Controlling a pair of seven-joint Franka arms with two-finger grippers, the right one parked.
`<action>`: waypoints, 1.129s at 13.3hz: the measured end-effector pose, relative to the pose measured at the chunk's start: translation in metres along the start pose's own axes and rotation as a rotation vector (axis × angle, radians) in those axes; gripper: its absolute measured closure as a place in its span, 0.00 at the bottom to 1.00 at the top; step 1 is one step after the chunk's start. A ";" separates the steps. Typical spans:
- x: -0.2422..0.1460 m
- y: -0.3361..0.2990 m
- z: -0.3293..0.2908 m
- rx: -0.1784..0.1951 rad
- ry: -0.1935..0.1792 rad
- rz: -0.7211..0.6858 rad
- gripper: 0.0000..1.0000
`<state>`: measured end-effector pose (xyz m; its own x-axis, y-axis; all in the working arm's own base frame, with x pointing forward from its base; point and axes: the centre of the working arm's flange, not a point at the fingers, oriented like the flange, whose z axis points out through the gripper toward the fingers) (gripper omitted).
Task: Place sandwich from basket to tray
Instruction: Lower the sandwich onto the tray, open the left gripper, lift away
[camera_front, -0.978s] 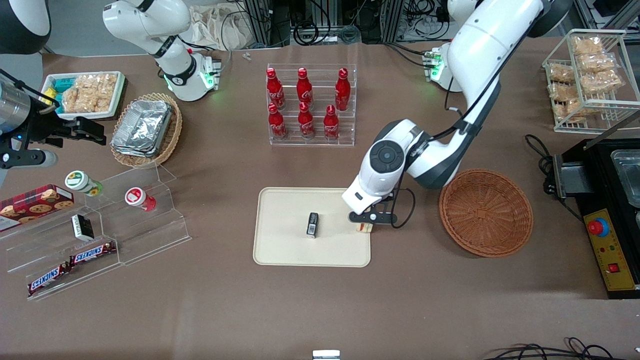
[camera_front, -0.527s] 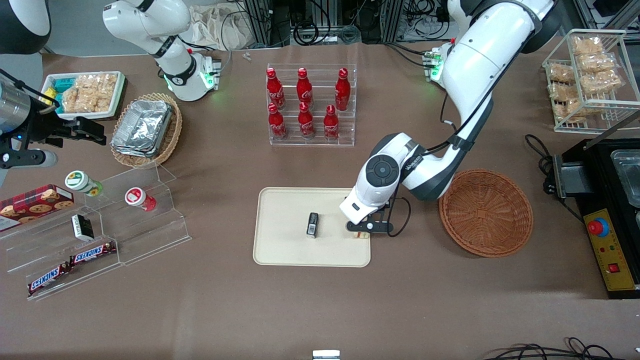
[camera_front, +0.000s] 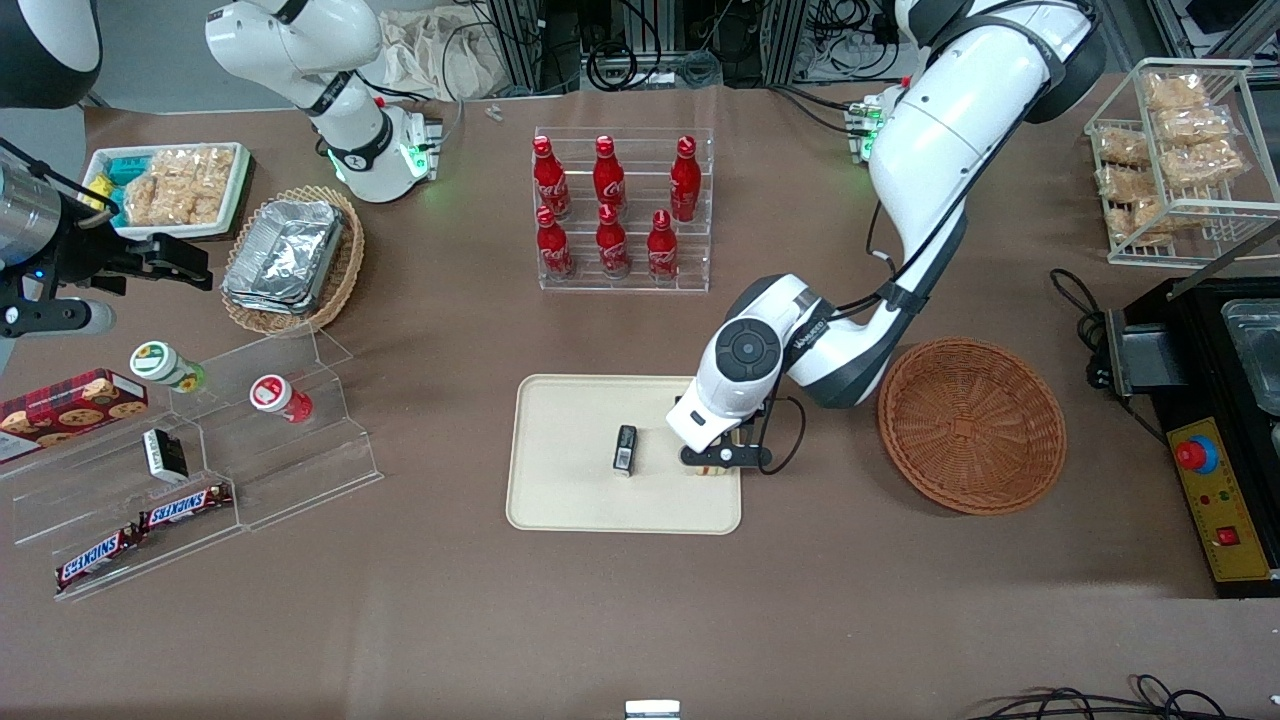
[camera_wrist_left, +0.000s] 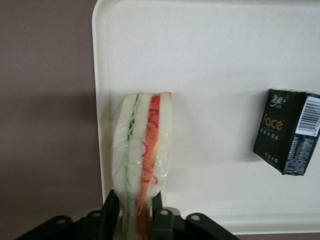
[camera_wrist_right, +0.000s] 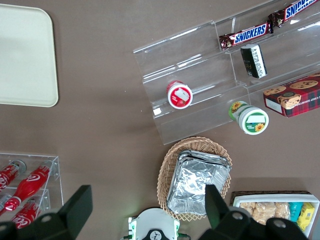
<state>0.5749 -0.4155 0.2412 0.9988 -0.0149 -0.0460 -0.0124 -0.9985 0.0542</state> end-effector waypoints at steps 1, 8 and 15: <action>0.001 0.000 -0.001 -0.001 0.001 -0.005 0.49; 0.005 -0.027 -0.039 0.048 -0.138 -0.095 0.00; -0.002 -0.124 -0.168 0.139 -0.295 0.027 0.00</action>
<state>0.5820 -0.2829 0.4017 0.9419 -0.0358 -0.3341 -0.0651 -0.9949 -0.0770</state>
